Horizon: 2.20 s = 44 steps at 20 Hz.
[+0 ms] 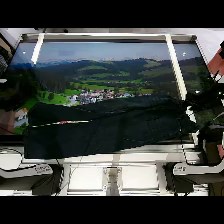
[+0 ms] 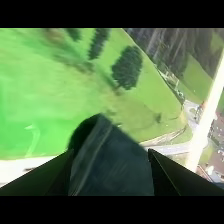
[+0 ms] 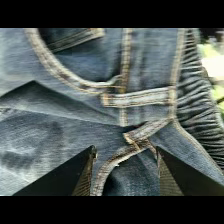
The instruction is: Fold the clothes and pants, and hang the long-sleeved shirts on hangers.
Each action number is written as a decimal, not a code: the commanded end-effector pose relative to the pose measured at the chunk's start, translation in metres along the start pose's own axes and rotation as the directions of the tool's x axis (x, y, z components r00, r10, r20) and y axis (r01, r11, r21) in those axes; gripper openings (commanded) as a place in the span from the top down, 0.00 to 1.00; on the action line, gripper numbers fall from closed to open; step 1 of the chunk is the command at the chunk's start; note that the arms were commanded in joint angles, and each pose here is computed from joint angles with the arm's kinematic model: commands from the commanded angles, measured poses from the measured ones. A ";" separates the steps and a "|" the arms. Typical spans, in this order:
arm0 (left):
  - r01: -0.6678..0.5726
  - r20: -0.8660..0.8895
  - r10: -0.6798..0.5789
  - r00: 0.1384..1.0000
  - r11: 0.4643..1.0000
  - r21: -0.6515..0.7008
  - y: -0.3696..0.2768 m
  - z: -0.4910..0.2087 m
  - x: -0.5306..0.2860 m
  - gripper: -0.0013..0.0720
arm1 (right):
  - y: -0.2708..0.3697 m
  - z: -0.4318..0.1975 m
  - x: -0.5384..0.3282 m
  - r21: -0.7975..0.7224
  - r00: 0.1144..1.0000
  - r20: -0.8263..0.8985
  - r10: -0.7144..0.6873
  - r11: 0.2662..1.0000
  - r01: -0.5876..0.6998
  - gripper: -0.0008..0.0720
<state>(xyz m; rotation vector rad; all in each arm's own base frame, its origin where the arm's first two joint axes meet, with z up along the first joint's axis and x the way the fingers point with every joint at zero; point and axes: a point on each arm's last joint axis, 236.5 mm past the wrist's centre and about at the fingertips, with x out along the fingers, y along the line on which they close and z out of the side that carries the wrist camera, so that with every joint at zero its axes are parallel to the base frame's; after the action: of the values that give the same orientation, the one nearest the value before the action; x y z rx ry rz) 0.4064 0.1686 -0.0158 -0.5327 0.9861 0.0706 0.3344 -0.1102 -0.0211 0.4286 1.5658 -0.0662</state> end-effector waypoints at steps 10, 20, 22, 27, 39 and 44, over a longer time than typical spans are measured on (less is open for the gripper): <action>-0.241 -0.354 0.332 0.874 0.930 0.279 0.018 -0.051 0.047 0.32 | 0.019 0.003 -0.002 0.002 0.997 0.012 0.077 0.997 -0.077 0.38; -0.037 -0.268 0.121 0.956 0.954 0.299 -0.045 -0.029 0.026 0.95 | 0.020 -0.006 -0.002 0.002 0.996 -0.026 0.083 0.997 -0.083 0.38; 0.036 -0.220 0.067 0.973 0.901 0.431 -0.075 -0.021 -0.015 0.95 | 0.021 -0.009 -0.002 0.002 0.996 -0.039 0.086 0.996 -0.086 0.38; 0.194 -0.618 0.059 0.784 0.922 0.334 -0.102 -0.130 -0.122 0.95 | 0.021 -0.009 -0.002 0.002 0.996 -0.039 0.086 0.996 -0.086 0.38; 0.255 -0.975 0.047 0.217 0.961 0.103 -0.082 -0.348 -0.117 0.95 | 0.016 0.006 -0.001 -0.028 0.998 0.025 0.066 0.997 -0.065 0.38; 0.289 -0.977 0.098 0.191 0.945 0.151 -0.080 -0.369 -0.111 0.94 | 0.016 0.005 -0.002 -0.027 0.998 0.021 0.067 0.997 -0.067 0.38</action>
<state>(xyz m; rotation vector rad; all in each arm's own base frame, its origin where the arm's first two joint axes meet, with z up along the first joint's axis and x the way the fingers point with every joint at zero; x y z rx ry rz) 0.0900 -0.0444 -0.0475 -0.3195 2.2327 -0.6223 0.3430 -0.0968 -0.0163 0.4587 1.5321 0.0020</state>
